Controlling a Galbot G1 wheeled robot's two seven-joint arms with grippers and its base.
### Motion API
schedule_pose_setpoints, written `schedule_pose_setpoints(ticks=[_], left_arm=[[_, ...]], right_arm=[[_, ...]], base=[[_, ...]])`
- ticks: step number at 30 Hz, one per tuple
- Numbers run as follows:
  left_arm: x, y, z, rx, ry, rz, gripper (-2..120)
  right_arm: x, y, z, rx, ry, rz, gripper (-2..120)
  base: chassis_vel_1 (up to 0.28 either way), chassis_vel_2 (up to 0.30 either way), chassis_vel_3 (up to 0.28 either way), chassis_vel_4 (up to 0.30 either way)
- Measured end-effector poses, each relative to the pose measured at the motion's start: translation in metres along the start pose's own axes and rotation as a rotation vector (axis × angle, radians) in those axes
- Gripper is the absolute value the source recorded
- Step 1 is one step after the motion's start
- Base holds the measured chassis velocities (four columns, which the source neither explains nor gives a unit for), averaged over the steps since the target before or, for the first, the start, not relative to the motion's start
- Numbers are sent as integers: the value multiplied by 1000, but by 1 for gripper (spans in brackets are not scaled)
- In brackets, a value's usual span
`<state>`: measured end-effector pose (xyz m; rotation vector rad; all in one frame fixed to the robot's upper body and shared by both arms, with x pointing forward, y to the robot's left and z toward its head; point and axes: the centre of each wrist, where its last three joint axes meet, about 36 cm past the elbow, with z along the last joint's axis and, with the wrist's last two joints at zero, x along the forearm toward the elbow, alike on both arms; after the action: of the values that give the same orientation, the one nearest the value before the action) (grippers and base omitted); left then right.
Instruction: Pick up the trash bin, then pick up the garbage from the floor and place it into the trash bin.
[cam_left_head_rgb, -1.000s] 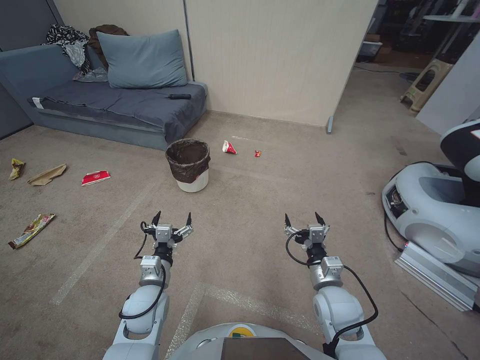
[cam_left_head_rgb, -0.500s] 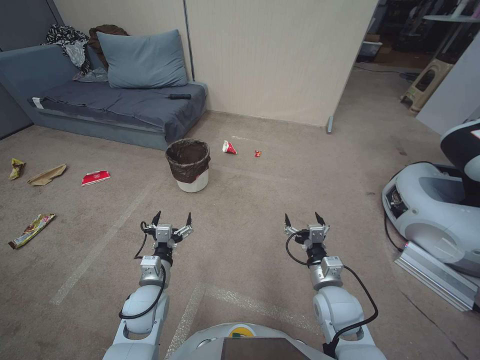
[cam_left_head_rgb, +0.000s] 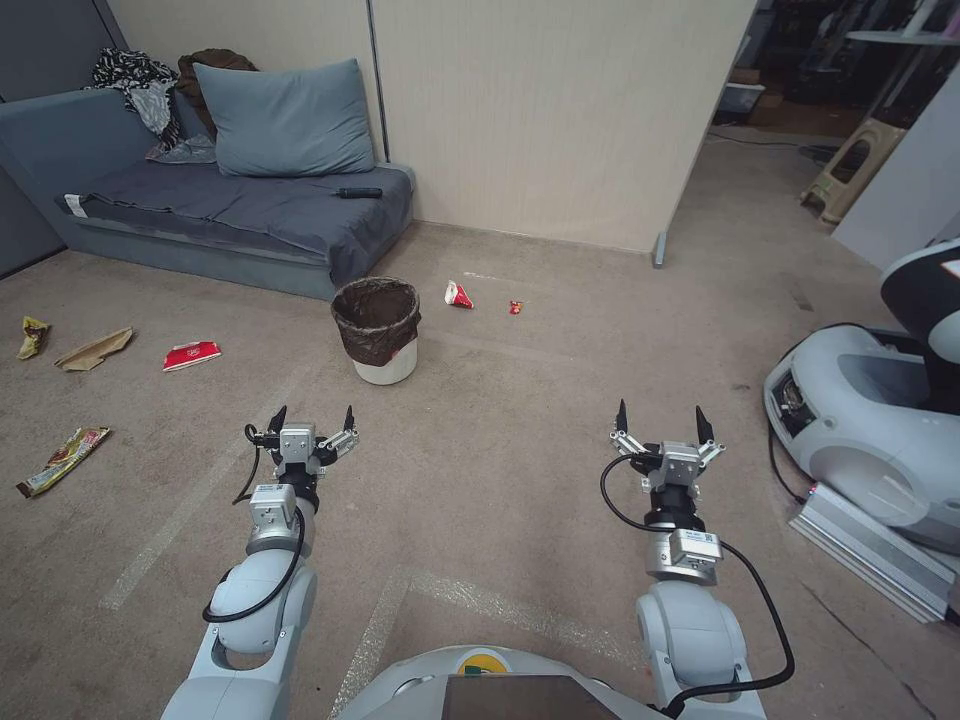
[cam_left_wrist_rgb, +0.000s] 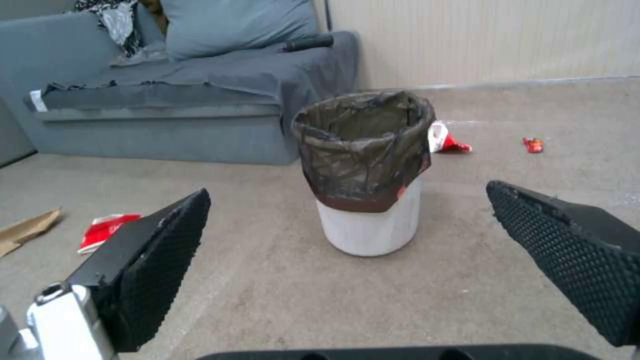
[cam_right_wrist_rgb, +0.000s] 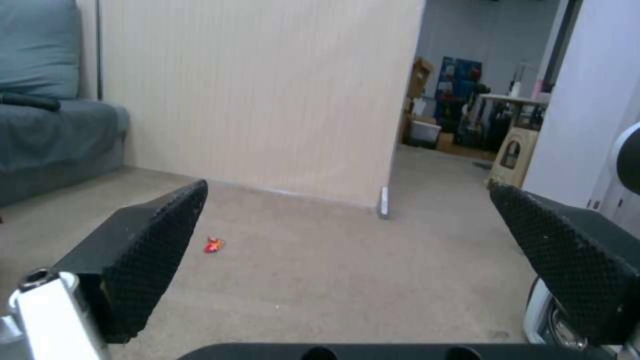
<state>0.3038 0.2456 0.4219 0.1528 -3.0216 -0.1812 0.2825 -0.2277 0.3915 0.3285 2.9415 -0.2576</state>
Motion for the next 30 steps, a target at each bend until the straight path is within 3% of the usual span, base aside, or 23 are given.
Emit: schedule_pose_setpoints(ticks=[30], left_arm=[[0,-2,10,0,15,-4,100]], right_arm=[[-1,0,23,-14,-34,-62,100]], base=[[0,0,0,0]])
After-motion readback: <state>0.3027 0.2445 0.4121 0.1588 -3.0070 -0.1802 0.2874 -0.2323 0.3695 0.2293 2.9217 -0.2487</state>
